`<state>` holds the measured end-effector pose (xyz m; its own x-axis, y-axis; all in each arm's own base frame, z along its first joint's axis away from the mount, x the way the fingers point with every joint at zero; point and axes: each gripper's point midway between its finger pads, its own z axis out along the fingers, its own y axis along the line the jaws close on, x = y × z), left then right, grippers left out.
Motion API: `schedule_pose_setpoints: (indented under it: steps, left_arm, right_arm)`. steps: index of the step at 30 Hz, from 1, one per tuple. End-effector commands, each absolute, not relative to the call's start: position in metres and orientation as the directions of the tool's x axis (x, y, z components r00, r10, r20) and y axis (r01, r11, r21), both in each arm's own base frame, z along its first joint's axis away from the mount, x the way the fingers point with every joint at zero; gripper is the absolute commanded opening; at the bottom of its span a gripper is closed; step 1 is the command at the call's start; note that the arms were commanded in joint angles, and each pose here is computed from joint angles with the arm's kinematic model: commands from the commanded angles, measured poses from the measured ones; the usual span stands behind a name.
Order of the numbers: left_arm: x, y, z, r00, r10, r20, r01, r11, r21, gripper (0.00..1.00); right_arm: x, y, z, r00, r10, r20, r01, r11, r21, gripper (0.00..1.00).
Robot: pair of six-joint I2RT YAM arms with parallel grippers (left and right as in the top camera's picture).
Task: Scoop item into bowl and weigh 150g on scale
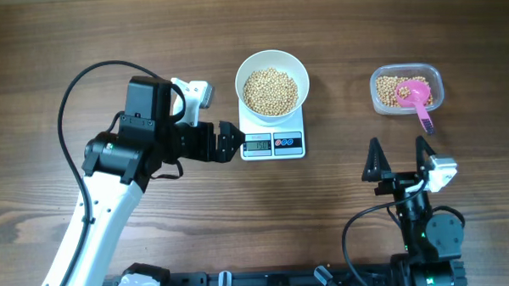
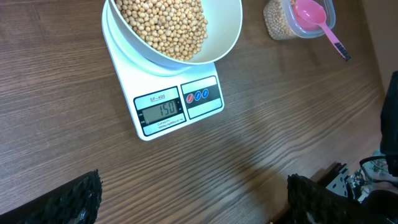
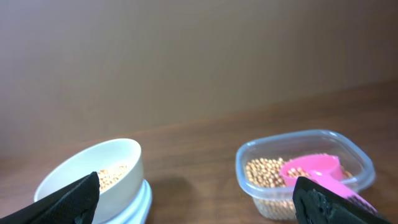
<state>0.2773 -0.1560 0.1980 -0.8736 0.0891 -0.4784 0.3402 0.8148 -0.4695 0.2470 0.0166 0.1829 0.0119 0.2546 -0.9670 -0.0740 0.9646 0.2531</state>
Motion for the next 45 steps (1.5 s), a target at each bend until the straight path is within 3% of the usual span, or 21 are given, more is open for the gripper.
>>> schedule_pose_setpoints:
  steps: [1,5,29,33,38,42,45]
  left_arm:
    - [0.282,-0.154,0.205,-0.863,0.081,-0.499,0.345,0.816,-0.464,1.0]
    - [0.282,-0.154,0.205,-0.863,0.081,-0.499,0.345,0.816,-0.464,1.0]
    - [0.276,-0.153,0.201,-0.878,0.085,-0.471,0.33,0.82,-0.468,1.0]
    - [0.284,-0.135,0.2,-0.86,0.077,-0.504,0.297,0.879,-0.373,1.0]
    - [0.273,-0.126,0.212,-0.782,0.053,-0.621,0.326,0.884,-0.336,1.0]
    - [0.28,-0.096,0.226,-0.558,-0.061,-0.827,0.327,0.9,-0.287,1.0]
    - [0.27,-0.073,0.227,-0.448,-0.111,-0.887,0.289,0.921,-0.262,1.0]
  right_arm:
    - [0.247,0.009,0.178,0.007,0.21,-0.978,-0.025,0.977,0.21,1.0]
    - [0.247,0.009,0.178,0.009,0.105,-0.994,-0.025,0.994,0.105,1.0]
    - [0.247,0.009,0.178,0.009,0.108,-0.994,-0.024,0.994,0.108,1.0]
    - [0.247,0.009,0.178,0.009,0.108,-0.994,-0.024,0.994,0.108,1.0]
    - [0.247,0.009,0.178,0.009,0.108,-0.994,-0.024,0.994,0.108,1.0]
    - [0.247,0.009,0.178,0.009,0.108,-0.994,-0.024,0.994,0.108,1.0]
    - [0.247,0.009,0.178,0.009,0.108,-0.994,-0.024,0.994,0.108,1.0]
